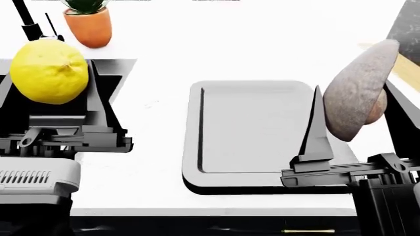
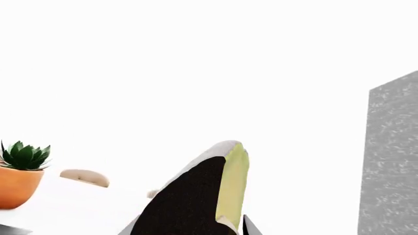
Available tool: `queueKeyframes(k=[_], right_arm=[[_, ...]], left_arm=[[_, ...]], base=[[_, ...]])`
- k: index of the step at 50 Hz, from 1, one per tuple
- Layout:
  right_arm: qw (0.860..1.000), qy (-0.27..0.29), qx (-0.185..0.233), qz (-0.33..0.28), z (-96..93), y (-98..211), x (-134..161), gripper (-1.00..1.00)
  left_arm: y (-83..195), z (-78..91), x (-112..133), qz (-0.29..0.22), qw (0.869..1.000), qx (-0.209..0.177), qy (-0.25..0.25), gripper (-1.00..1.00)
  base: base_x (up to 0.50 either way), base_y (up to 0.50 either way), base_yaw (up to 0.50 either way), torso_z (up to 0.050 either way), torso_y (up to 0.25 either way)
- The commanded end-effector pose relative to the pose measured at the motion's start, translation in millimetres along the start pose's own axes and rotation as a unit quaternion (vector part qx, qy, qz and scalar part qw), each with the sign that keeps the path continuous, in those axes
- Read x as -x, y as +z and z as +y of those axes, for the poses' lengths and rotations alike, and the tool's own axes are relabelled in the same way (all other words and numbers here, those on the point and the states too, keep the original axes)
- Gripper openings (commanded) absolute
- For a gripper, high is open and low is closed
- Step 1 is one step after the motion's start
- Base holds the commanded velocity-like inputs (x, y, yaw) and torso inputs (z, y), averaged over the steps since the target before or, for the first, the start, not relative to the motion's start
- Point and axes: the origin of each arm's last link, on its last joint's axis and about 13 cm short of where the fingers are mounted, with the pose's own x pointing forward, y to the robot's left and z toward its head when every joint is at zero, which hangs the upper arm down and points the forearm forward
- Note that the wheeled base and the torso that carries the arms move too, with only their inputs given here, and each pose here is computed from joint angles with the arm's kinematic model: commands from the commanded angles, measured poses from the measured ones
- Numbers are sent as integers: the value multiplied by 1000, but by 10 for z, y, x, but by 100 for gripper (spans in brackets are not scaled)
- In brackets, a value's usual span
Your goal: Pick up the fruits and vegetables and place them in the sink. Turn on the sink faucet to wash them. Then turn the sink off and put them in the tray.
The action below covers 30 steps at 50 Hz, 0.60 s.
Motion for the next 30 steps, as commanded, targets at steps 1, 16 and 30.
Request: queueKeyframes(k=[1,16,30], right_arm=[[1000,-3,5,-6,-7,-1,-3,-100],[1000,4,1,16,6,32,-18,-100],[968,87,56,230,60,198,-527,-100]], left_arm=[[15,1,0,-1,1000,8,2,-100],[21,-4,-4,24,999,24,-3,-100],[21,-12,3,31,999,23,-12,-100]], base=[[305,-500,0,0,0],[243,-305,0,0,1],[0,0,0,0,0]])
